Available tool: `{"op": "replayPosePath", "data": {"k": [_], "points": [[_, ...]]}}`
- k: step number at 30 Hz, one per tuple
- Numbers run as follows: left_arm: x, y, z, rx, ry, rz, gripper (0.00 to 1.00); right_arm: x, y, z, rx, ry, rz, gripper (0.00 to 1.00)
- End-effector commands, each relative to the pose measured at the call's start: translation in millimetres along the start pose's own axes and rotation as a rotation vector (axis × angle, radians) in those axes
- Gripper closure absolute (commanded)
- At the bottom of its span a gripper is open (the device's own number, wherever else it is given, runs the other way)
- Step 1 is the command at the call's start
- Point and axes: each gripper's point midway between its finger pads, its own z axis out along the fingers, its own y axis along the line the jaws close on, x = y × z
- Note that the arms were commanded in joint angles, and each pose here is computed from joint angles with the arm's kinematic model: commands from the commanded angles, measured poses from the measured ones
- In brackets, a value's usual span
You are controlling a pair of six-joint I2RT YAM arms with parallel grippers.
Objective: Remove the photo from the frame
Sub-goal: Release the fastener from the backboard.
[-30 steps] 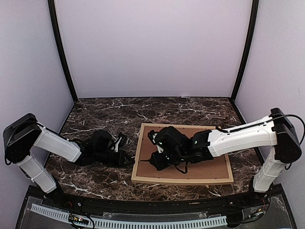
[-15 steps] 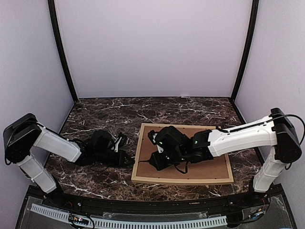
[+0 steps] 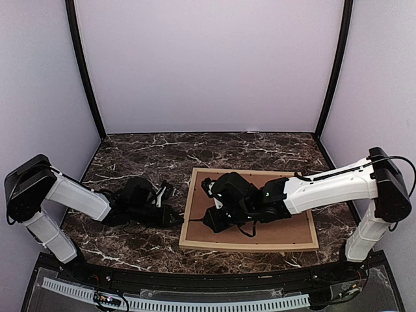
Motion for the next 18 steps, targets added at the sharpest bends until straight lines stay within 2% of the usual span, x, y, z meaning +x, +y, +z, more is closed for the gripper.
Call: {"op": "replayPosePath", "data": {"k": [1, 18], "points": [[26.4, 14.9, 2.7, -0.040, 0.083, -0.027, 0.97, -6.7, 11.1, -6.2, -0.044, -0.034, 0.009, 1.00], [27.3, 14.8, 4.4, -0.035, 0.087, -0.032, 0.97, -28.8, 51.4, -17.7, -0.207, -0.086, 0.031, 1.00]]}}
